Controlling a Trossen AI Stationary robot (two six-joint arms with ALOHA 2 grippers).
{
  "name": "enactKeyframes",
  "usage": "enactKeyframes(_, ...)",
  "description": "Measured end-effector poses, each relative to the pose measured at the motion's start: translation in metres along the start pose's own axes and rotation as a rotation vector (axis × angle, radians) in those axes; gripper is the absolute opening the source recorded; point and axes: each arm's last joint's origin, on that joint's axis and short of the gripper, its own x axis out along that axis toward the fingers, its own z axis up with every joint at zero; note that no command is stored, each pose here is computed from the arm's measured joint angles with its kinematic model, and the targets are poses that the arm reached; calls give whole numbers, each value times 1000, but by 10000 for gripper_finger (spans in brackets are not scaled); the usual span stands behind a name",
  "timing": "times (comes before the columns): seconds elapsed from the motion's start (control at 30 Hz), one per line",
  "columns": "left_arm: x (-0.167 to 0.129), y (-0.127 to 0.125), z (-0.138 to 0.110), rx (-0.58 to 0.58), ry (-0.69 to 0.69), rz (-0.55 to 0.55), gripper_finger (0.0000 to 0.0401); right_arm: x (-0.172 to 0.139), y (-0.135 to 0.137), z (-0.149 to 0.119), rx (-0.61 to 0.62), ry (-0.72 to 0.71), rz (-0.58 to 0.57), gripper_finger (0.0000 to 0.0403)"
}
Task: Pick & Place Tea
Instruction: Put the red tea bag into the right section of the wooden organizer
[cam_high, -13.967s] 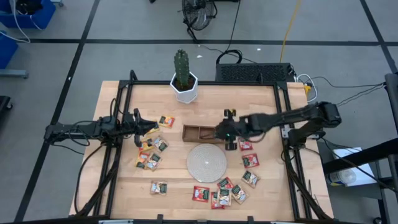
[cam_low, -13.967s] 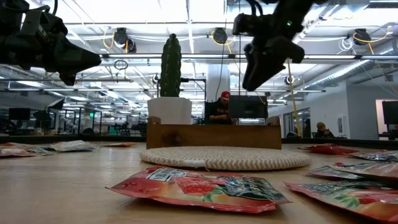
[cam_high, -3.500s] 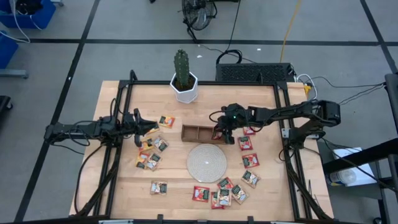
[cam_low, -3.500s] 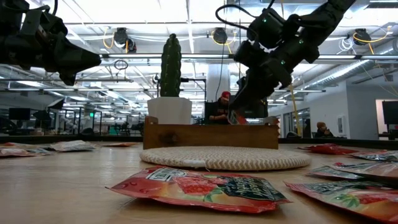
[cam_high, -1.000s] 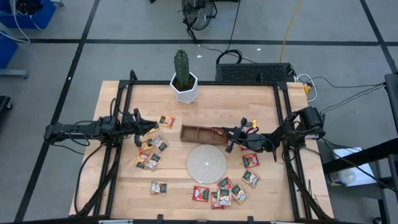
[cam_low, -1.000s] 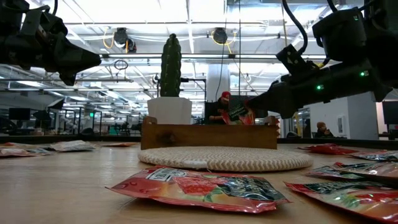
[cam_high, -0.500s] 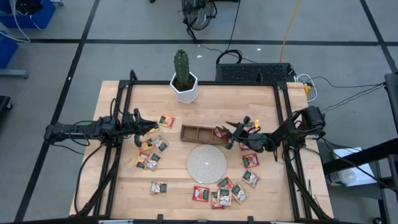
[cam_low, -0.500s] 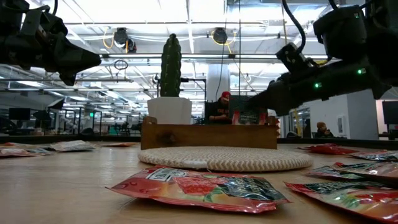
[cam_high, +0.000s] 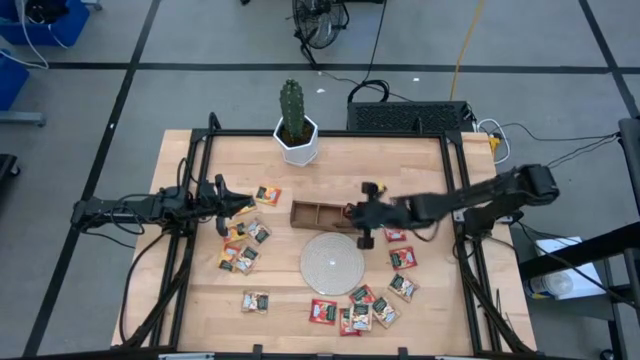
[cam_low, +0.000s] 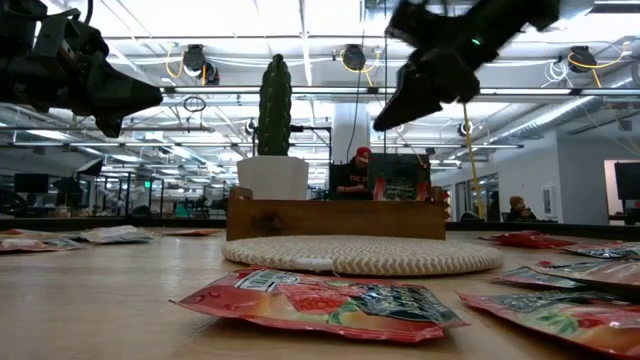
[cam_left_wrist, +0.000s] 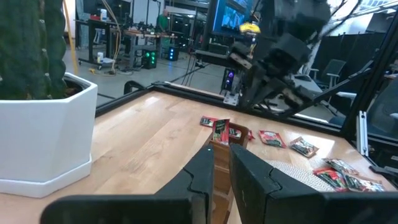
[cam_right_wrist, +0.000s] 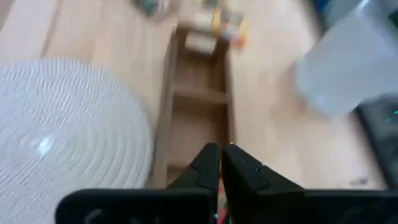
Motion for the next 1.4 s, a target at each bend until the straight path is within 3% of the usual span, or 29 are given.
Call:
enactKeyframes(0.13, 0, 0, 0, -1, -1, 0, 51, 14, -14, 7, 40, 189, 62, 1)
enactKeyframes(0.27, 0, 0, 0, 0, -1, 0, 51, 37, -15, -3, 66, 278, 114, 0)
enactKeyframes(0.5, 0, 0, 0, 0, -1, 0, 51, 67, -6, -20, 16, 385, 125, 0)
enactKeyframes(0.8, 0, 0, 0, 0, 0, 0, 51, 80, 1, -33, 15, 468, 204, 0)
enactKeyframes(1.4, 0, 0, 0, 0, 0, -1, 51, 78, 3, -35, -123, 492, -104, 0)
